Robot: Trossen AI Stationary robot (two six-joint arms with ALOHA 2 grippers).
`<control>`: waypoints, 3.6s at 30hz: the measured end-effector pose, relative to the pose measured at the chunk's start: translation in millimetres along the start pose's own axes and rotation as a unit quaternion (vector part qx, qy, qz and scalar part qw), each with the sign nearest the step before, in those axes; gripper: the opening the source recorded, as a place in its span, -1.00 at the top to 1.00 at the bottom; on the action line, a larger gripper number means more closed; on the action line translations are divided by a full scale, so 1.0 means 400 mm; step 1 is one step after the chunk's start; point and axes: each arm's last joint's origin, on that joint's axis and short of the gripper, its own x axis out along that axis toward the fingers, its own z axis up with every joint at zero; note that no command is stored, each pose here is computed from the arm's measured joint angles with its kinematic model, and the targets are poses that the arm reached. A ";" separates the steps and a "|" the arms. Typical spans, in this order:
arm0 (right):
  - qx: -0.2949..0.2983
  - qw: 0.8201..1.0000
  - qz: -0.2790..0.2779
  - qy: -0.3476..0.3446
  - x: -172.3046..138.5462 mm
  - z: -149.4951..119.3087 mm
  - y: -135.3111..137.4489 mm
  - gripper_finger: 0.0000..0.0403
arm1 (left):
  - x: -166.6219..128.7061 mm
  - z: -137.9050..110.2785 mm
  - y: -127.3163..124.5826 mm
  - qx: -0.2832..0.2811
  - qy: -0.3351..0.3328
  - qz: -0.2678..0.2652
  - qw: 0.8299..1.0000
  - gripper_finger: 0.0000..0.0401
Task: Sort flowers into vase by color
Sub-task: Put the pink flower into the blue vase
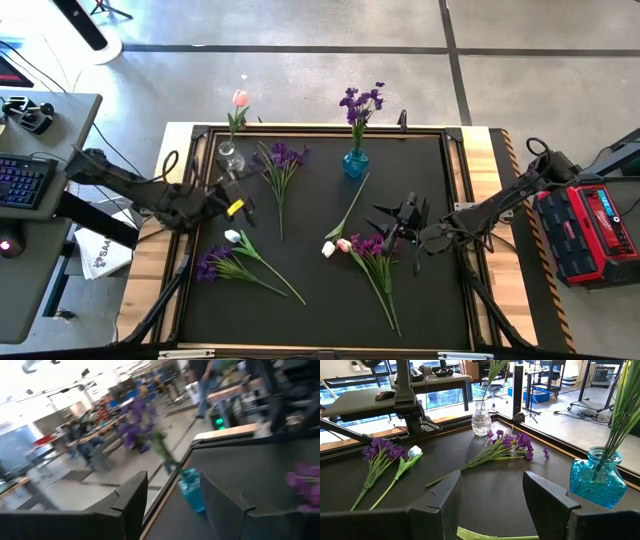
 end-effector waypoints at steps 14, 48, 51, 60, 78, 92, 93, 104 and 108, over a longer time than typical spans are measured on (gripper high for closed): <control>0.008 1.000 0.004 0.001 0.000 0.000 0.000 0.09 | -0.106 0.027 -0.069 -0.050 -0.051 -0.131 0.989 0.17; -0.061 0.985 0.116 0.113 0.038 -0.105 0.045 0.09 | -0.102 -0.039 -0.083 -0.079 0.049 -0.167 0.982 0.17; -0.068 0.978 0.149 0.132 0.047 -0.111 0.066 0.09 | -0.103 -0.050 -0.084 -0.097 0.068 -0.165 0.979 0.17; -0.163 0.959 0.162 0.164 0.066 -0.050 0.120 0.09 | -0.125 -0.053 -0.090 -0.112 0.082 -0.186 0.973 0.17; -0.210 0.907 0.137 0.339 0.169 0.091 0.027 0.04 | -0.142 -0.129 -0.099 -0.196 0.285 -0.154 0.926 0.17; -0.303 0.856 0.136 0.398 0.325 -0.026 -0.032 -0.21 | -0.125 -0.173 -0.128 -0.197 0.395 -0.136 0.887 0.17; -0.304 0.853 0.139 0.401 0.332 -0.034 -0.035 -0.21 | -0.123 -0.175 -0.129 -0.195 0.398 -0.133 0.887 0.17; -0.297 0.846 0.129 0.424 0.319 -0.011 -0.071 -0.06 | -0.112 -0.191 -0.152 -0.164 0.410 -0.118 0.890 0.17; -0.274 0.862 0.124 0.408 0.293 0.032 -0.077 0.02 | -0.109 -0.197 -0.161 -0.153 0.414 -0.113 0.890 0.17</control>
